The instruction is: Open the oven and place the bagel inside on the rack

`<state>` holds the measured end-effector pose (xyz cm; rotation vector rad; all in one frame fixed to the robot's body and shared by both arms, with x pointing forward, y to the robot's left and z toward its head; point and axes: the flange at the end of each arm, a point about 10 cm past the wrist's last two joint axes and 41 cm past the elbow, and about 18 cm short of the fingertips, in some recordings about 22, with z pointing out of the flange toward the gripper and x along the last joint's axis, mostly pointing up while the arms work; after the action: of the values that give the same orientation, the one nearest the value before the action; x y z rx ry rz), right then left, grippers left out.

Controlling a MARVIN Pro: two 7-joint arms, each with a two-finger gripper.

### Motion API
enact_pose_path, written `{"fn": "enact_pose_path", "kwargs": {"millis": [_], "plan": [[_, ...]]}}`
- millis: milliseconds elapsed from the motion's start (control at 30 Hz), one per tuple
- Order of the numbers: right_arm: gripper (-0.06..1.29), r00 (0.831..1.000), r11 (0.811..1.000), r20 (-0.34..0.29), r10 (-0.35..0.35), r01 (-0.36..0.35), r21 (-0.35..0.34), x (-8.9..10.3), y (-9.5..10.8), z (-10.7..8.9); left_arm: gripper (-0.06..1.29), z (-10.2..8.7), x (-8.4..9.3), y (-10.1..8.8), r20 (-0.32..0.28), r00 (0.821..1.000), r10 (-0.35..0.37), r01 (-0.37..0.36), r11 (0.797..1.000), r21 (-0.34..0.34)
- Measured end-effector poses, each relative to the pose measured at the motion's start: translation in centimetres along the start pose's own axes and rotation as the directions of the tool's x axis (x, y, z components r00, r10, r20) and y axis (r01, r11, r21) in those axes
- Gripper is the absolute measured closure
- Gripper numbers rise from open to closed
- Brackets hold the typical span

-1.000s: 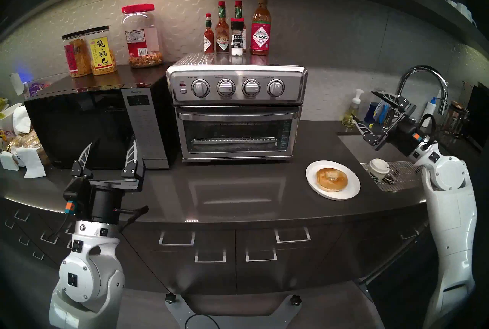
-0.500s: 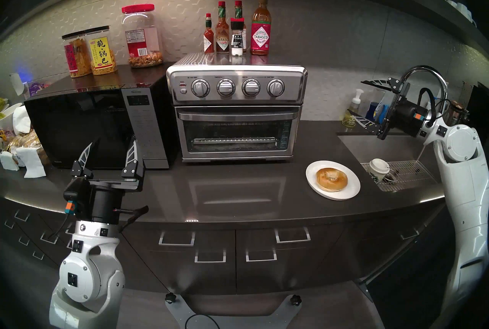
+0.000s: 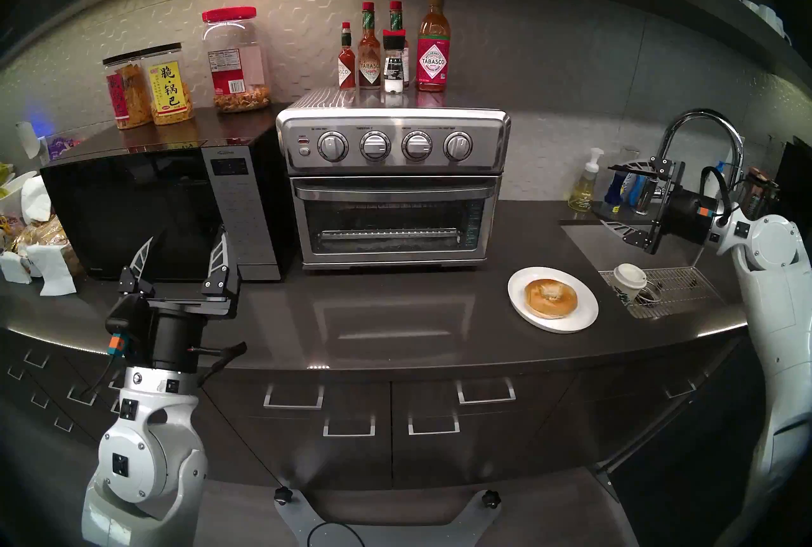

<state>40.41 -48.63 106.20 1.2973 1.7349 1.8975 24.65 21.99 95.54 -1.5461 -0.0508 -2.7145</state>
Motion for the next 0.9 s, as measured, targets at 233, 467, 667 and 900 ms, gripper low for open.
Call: {"fn": "enact_pose_path", "kwargs": {"millis": [233,467,667,900], "plan": [[-0.01,0.997,1.000,-0.075,-0.005,0.003,-0.030,2.1,-0.5,0.0,0.00,0.0,0.0,0.0,0.000,1.000,0.000,0.000,1.000,0.000],[-0.01,0.982,0.998,-0.188,0.015,-0.027,-0.061,4.8,-1.8,1.7,0.00,0.0,0.0,0.0,0.000,1.000,0.000,0.000,1.000,0.000],[-0.01,0.965,0.996,-0.258,0.055,-0.072,-0.057,6.9,-4.0,4.0,0.00,0.0,0.0,0.0,0.000,1.000,0.000,0.000,1.000,0.000],[-0.01,0.950,0.993,-0.301,0.082,-0.103,-0.057,9.6,-6.9,7.5,0.00,0.0,0.0,0.0,0.000,1.000,0.000,0.000,1.000,0.000]]}}
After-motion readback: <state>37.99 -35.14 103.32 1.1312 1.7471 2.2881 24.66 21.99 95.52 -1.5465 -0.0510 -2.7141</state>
